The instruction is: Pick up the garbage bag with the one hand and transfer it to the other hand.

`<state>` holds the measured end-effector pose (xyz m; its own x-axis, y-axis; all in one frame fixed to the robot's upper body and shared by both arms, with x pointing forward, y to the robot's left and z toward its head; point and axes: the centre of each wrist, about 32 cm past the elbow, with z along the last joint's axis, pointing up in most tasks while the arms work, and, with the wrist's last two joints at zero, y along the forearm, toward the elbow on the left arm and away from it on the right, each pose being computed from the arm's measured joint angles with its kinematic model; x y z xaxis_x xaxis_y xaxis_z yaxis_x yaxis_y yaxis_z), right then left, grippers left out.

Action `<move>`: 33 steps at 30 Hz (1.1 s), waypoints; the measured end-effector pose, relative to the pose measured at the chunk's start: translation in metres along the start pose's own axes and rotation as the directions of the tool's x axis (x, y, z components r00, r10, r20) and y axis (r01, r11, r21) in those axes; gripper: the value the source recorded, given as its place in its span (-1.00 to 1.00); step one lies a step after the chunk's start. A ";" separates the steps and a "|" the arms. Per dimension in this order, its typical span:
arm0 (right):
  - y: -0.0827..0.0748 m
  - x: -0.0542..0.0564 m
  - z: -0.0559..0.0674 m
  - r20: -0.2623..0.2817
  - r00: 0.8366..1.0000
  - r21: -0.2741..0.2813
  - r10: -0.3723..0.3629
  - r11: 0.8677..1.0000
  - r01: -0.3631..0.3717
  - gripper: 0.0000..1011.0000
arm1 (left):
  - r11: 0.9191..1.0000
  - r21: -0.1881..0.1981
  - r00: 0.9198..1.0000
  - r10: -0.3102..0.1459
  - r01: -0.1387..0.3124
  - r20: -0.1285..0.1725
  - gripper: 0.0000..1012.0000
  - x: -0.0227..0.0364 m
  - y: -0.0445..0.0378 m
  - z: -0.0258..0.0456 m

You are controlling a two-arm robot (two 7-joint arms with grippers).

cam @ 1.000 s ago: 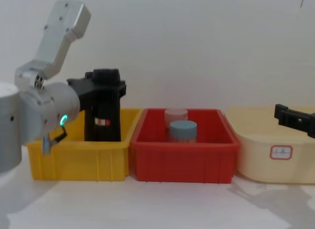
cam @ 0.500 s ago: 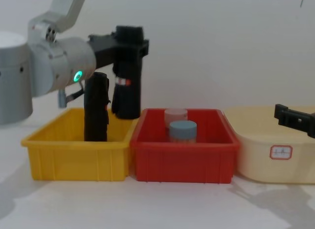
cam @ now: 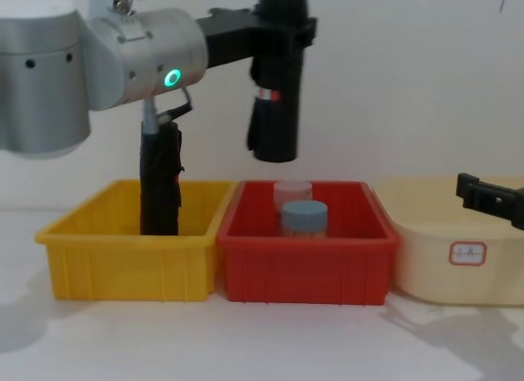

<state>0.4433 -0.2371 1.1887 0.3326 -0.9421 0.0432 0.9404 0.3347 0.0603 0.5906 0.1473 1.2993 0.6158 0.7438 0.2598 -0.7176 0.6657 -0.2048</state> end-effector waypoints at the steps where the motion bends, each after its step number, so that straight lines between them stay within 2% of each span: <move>1: 0.000 0.000 0.000 0.000 1.000 0.000 0.000 1.000 0.000 0.98 | 1.000 0.000 1.000 0.000 0.000 0.000 0.03 0.0000 0.0000 0.0000; 6: 0.000 0.000 0.000 0.000 1.000 0.000 0.000 1.000 0.000 0.98 | 0.995 -0.023 0.995 -0.094 0.094 -0.014 0.03 -0.0074 -0.0114 0.0049; 7: 0.000 0.000 0.000 0.000 1.000 0.000 0.000 1.000 0.000 0.98 | 0.995 -0.023 0.995 -0.094 0.094 -0.014 0.03 -0.0074 -0.0114 0.0049; 9: 0.000 0.000 0.000 0.000 1.000 0.000 0.000 1.000 0.000 0.98 | 0.990 -0.030 0.990 -0.139 0.139 -0.023 0.03 -0.0117 -0.0176 0.0054; 12: 0.000 0.000 0.000 0.000 1.000 0.000 0.000 1.000 0.000 0.98 | 0.984 -0.035 0.984 -0.173 0.172 -0.031 0.03 -0.0153 -0.0221 0.0050; 13: 0.000 0.000 0.000 0.000 1.000 0.000 0.000 1.000 0.000 0.98 | 0.979 -0.039 0.979 -0.200 0.199 -0.037 0.03 -0.0181 -0.0257 0.0045; 16: 0.000 0.000 0.000 0.000 1.000 0.000 0.000 1.000 0.000 0.98 | 0.971 -0.044 0.971 -0.236 0.234 -0.047 0.03 -0.0215 -0.0303 0.0031; 19: 0.000 0.000 0.000 0.000 1.000 0.000 0.000 1.000 0.000 0.98 | 0.957 -0.050 0.956 -0.288 0.285 -0.062 0.03 -0.0279 -0.0380 0.0001; 25: 0.000 0.000 0.000 0.000 1.000 0.000 0.000 1.000 0.000 0.98 | 0.938 -0.059 0.934 -0.347 0.343 -0.083 0.03 -0.0360 -0.0462 -0.0040; 26: 0.000 0.000 0.000 0.000 1.000 0.000 0.000 1.000 0.000 0.98 | 0.938 -0.059 0.934 -0.347 0.343 -0.083 0.03 -0.0360 -0.0462 -0.0040; 29: 0.000 0.000 0.000 0.000 1.000 0.000 0.000 1.000 0.000 0.98 | 0.928 -0.064 0.924 -0.372 0.367 -0.093 0.03 -0.0402 -0.0497 -0.0056; 30: 0.000 0.000 0.000 0.000 1.000 0.000 0.000 1.000 0.000 0.98 | 0.928 -0.064 0.924 -0.372 0.367 -0.093 0.03 -0.0402 -0.0497 -0.0056; 33: 0.000 0.000 0.000 0.000 1.000 0.000 0.000 1.000 0.000 0.98 | 0.921 -0.069 0.916 -0.389 0.383 -0.100 0.03 -0.0433 -0.0520 -0.0067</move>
<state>0.4433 -0.2371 1.1887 0.3326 -0.9421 0.0432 0.9404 0.3348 0.0603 0.6035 0.0808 1.2924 0.8756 0.4285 0.2229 -0.4023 0.9024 -0.1543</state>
